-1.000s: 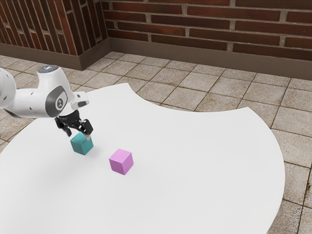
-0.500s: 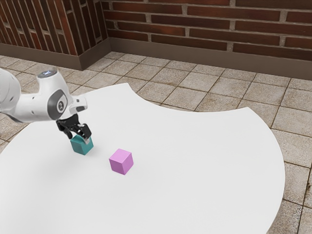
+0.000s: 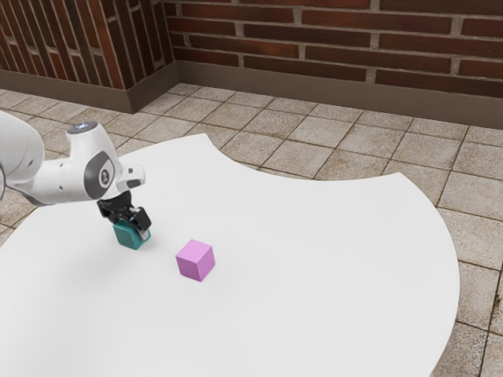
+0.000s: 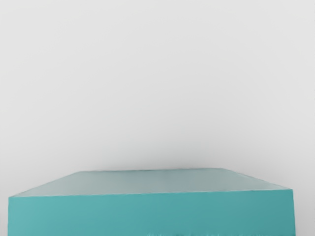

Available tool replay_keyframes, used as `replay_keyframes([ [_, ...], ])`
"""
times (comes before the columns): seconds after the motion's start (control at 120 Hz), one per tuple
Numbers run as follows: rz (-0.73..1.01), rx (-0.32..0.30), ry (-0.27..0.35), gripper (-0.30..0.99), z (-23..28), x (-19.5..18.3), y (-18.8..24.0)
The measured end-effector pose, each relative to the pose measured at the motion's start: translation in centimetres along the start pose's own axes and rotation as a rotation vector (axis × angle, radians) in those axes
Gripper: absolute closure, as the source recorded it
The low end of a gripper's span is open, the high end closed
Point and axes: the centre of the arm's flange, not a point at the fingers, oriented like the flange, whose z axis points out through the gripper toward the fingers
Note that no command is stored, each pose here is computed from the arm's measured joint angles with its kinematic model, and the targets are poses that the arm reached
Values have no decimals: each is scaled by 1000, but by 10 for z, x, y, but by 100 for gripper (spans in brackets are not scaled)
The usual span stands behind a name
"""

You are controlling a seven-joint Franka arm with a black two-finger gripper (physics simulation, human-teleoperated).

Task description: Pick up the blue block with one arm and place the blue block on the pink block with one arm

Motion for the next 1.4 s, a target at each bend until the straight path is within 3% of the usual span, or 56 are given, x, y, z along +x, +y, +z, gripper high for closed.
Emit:
replay_keyframes([
  [0.083, 2, -3, 3, 2, -1, 0, 0],
  [0.283, 0, -5, 8, 30, -4, 0, 0],
  [0.392, -2, 0, 15, 33, -9, 1, 0],
  [0.467, -5, 8, 51, 34, -40, -1, 7],
  [0.608, 7, -3, 121, 35, -112, -21, 77],
  [0.725, 52, -26, 139, 36, -133, -19, 152],
  [0.925, 3, -50, 99, 36, -123, -28, 205],
  [1.108, -151, -37, 49, 35, -95, -30, 167],
  [1.4, -190, -27, 29, 35, -79, -20, 185],
])
